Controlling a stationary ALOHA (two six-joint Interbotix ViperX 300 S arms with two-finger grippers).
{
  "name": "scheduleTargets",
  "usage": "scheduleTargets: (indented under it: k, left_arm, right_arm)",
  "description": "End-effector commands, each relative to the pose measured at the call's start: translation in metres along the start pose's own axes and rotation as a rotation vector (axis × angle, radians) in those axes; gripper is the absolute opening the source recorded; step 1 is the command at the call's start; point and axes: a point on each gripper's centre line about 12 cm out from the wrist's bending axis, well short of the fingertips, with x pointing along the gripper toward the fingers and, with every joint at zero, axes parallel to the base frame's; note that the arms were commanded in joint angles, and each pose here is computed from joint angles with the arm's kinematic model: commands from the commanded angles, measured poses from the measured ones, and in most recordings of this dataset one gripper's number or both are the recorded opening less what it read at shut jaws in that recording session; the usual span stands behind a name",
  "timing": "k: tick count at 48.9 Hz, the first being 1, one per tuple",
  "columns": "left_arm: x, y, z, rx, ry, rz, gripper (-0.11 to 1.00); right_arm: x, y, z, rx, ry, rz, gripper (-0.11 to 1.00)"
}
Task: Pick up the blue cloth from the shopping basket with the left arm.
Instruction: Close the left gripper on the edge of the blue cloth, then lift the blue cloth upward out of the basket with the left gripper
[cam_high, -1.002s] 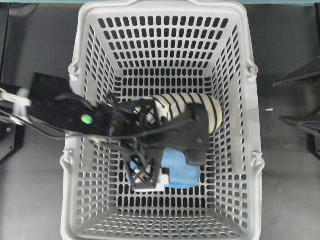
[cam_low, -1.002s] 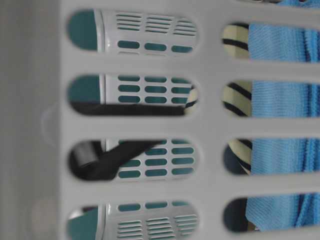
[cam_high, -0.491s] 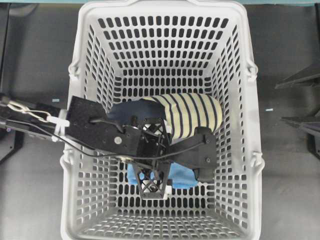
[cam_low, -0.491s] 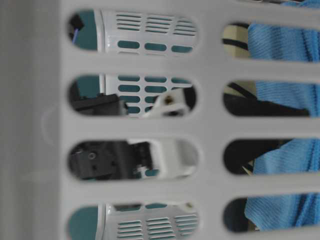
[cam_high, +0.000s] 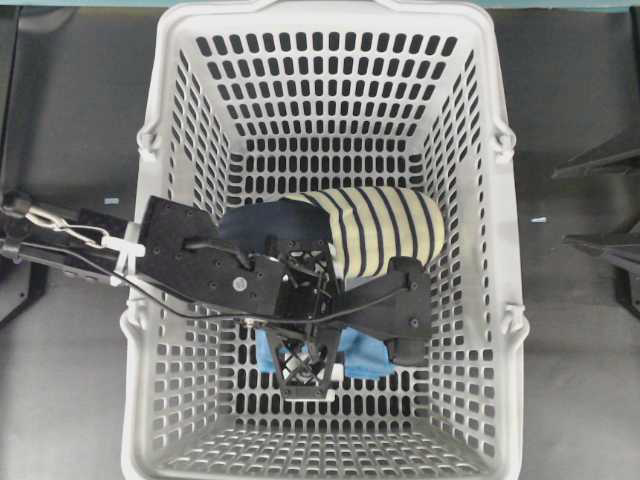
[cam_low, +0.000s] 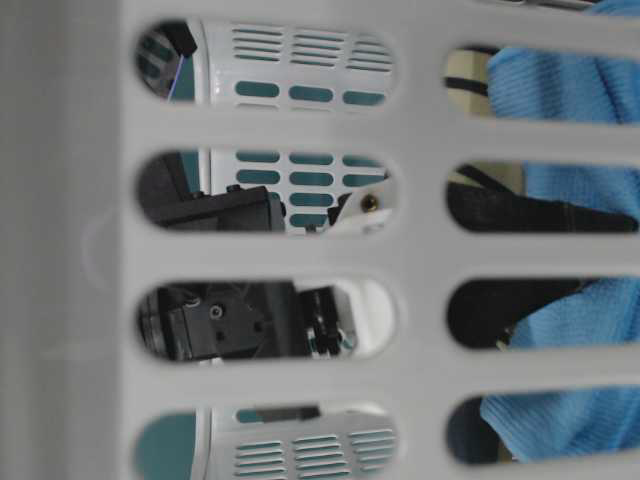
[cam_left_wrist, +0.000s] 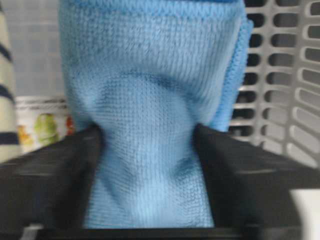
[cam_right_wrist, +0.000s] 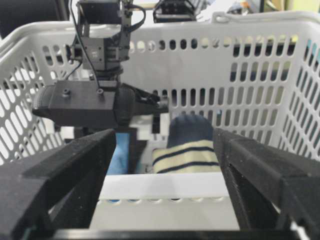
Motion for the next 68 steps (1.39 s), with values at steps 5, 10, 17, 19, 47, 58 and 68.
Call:
scheduleTargets:
  k: [5, 10, 17, 19, 47, 58, 68]
  left_arm:
    - [-0.019, -0.004, 0.006, 0.009, -0.03, -0.006, 0.22]
    - [-0.038, -0.005, 0.014, 0.006, -0.062, -0.011, 0.14]
    - [-0.077, -0.007, 0.031, 0.003, -0.124, -0.02, 0.14]
    - [-0.089, -0.007, 0.036, 0.002, -0.132, -0.02, 0.14]
    - [-0.224, -0.005, 0.066, -0.007, -0.077, 0.005, 0.14]
    - [-0.222, -0.005, 0.065, 0.012, -0.077, 0.006, 0.14]
    - [-0.227, -0.003, 0.057, 0.018, -0.167, -0.007, 0.14]
  right_arm:
    - [0.001, 0.001, -0.001, 0.029, -0.004, 0.003, 0.76]
    - [0.001, 0.0, -0.002, 0.046, 0.0, 0.003, 0.76]
    - [0.001, 0.0, -0.002, 0.05, 0.0, 0.003, 0.76]
    - [0.001, 0.0, -0.002, 0.05, 0.0, 0.003, 0.76]
    - [-0.002, 0.001, -0.001, 0.052, -0.015, 0.004, 0.76]
    - [-0.002, 0.001, -0.001, 0.052, -0.017, 0.006, 0.76]
    - [-0.003, 0.001, 0.0, 0.053, -0.021, 0.005, 0.76]
